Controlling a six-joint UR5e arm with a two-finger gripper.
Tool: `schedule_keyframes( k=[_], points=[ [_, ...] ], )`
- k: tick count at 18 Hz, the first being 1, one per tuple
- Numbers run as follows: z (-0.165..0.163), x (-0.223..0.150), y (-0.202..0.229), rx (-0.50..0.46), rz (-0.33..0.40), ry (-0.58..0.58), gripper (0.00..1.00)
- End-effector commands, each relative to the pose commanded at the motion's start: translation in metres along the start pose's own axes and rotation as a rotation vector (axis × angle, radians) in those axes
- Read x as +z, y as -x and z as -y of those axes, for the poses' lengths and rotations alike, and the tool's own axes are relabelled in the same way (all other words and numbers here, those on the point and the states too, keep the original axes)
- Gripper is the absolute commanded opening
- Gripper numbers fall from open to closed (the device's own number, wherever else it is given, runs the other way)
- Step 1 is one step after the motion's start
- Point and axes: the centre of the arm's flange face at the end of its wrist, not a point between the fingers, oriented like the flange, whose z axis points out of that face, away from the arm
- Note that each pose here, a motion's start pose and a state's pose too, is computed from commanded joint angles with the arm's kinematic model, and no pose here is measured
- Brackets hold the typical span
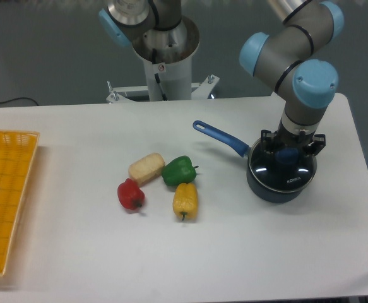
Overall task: Open the lid
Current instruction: 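Close the gripper on the blue knob of the glass lid, then lift the glass lid off the pan and swing it toward the handle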
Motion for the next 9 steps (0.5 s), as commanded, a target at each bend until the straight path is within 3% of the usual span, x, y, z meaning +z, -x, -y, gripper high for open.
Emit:
schedule_keyframes(
  k=[9],
  points=[
    [0.007,-0.031,-0.014,0.148,0.015,0.008,0.67]
  ],
)
